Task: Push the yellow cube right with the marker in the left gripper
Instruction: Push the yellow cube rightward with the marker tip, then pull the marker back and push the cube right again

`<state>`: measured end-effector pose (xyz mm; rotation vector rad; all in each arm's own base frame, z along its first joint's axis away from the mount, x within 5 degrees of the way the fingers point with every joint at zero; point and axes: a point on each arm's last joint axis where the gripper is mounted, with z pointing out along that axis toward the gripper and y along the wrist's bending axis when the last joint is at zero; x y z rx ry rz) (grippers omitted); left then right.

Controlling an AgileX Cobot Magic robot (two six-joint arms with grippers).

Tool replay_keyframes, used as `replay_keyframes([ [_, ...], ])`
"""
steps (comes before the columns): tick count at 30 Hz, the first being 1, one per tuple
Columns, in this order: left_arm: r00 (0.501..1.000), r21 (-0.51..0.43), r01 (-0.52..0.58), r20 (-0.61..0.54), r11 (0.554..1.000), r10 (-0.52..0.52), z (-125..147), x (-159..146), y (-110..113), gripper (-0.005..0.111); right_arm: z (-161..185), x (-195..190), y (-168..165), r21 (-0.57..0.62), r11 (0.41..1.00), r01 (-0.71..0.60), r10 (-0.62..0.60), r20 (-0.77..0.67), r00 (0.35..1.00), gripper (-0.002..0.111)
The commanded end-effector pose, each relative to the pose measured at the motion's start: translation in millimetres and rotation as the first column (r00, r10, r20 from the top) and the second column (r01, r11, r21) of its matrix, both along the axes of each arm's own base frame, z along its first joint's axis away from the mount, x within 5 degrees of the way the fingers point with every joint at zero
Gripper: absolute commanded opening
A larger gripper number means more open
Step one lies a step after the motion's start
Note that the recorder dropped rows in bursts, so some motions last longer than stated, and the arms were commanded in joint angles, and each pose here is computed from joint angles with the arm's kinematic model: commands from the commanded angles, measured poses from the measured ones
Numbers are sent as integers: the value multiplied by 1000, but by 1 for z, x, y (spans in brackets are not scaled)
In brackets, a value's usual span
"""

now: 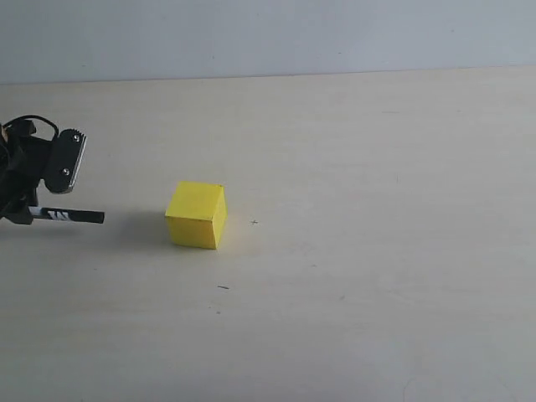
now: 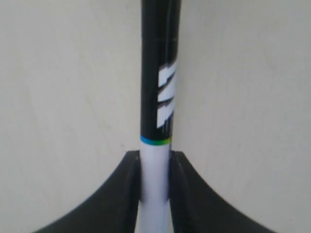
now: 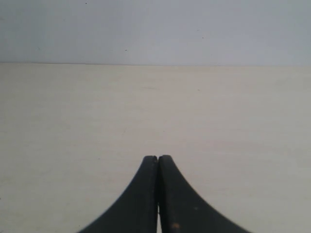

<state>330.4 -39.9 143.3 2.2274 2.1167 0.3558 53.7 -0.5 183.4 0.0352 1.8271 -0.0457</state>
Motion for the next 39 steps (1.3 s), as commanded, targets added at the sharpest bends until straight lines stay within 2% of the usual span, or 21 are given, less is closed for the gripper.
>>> replay_keyframes([
  [1,999,-9,29,34,1000,-29,4,1,-9,0,-1,0,0,-2,1000,7,-7,4,1000,0],
  [5,992,-20,106,64,994,-105,2,1,-33,0,-1,0,0,-2,1000,7,-7,4,1000,0],
  [11,950,-88,298,131,951,-285,-6,-16,-111,0,-1,0,0,-2,1000,7,-7,4,1000,0],
  [13,931,-72,348,142,935,-336,-3,-23,-124,0,-1,0,0,-2,1000,7,-7,4,1000,0],
  [16,936,-23,316,169,949,-308,4,-21,-120,0,-1,0,0,-2,1000,7,-7,4,1000,0],
  [21,973,74,187,120,980,-195,8,-15,-87,0,-1,0,0,-2,1000,7,-7,4,1000,0],
  [25,990,92,114,74,989,-121,7,-14,-69,0,-1,0,0,-2,1000,7,-7,4,1000,0],
  [28,994,70,85,58,994,-89,6,-16,-70,0,-1,0,0,-2,1000,7,-7,4,1000,0],
  [32,998,-7,57,33,998,-57,4,-24,-87,0,-1,0,0,-2,1000,7,-7,4,1000,0],
  [34,994,-14,104,30,994,-103,4,-31,-104,0,-1,0,0,-2,1000,7,-7,4,1000,0],
  [37,973,-117,204,138,972,-187,-1,-36,-144,0,-1,0,0,-2,1000,7,-7,4,1000,0],
  [39,976,-174,155,180,973,-123,0,-30,-159,0,-1,0,0,-2,1000,7,-7,4,1000,0],
])
